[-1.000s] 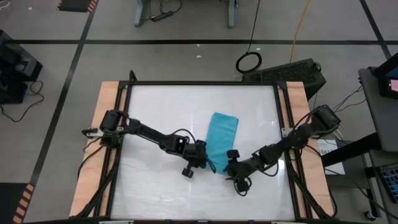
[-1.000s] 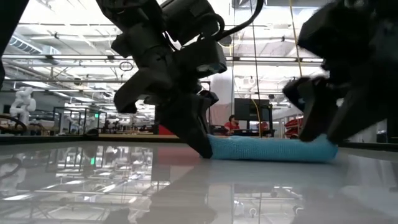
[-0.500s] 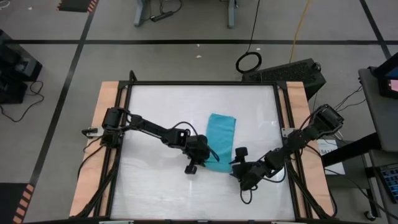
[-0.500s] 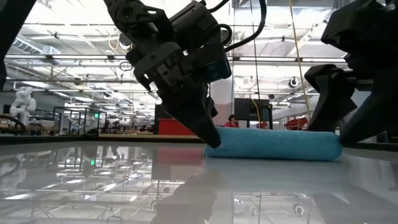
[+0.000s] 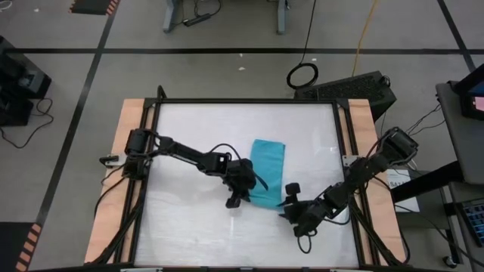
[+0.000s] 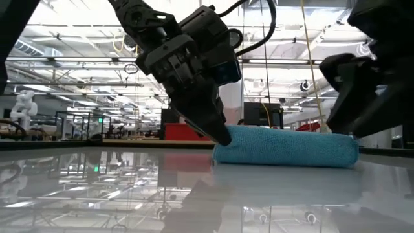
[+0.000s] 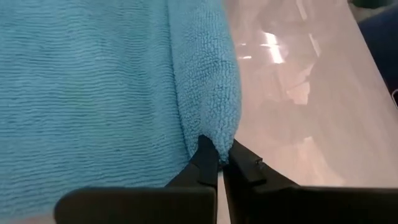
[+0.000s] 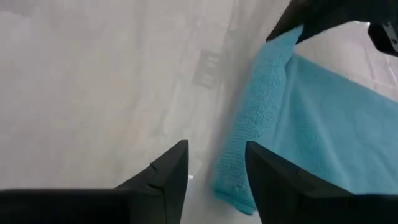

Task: Roll towel
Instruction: Roll the blue towel

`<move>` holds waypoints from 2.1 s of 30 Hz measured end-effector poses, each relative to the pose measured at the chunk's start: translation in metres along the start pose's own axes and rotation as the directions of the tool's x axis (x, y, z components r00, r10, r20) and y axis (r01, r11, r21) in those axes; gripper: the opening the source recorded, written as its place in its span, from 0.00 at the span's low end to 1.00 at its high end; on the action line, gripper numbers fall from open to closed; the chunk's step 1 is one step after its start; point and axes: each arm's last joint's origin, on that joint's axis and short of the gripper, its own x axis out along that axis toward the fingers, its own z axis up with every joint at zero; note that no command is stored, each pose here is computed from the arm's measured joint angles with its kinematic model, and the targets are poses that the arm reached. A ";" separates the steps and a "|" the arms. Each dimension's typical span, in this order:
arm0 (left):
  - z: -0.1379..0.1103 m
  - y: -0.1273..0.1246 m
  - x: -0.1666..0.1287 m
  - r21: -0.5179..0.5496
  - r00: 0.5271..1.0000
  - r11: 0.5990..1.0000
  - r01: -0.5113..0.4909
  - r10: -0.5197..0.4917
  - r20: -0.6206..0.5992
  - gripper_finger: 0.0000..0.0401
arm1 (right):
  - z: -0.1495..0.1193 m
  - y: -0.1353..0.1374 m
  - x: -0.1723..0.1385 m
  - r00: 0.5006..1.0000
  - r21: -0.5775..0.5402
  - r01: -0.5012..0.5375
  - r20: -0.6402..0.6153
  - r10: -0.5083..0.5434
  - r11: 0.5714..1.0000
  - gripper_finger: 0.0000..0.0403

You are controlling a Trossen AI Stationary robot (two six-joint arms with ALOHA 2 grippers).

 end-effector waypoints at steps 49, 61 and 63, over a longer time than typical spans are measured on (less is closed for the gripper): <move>-0.010 0.005 -0.004 -0.367 0.996 0.930 0.011 -0.044 -0.080 0.02 | -0.024 -0.045 0.042 0.954 0.717 -0.229 0.029 0.300 0.659 0.01; -0.023 0.011 0.014 -0.501 0.986 0.865 0.013 -0.093 -0.135 0.03 | -0.025 -0.066 0.048 0.924 0.820 -0.236 0.024 0.382 0.521 0.03; -0.024 0.012 0.015 -0.505 0.986 0.863 0.013 -0.095 -0.137 0.03 | -0.025 -0.067 0.049 0.920 0.829 -0.237 0.024 0.391 0.507 0.03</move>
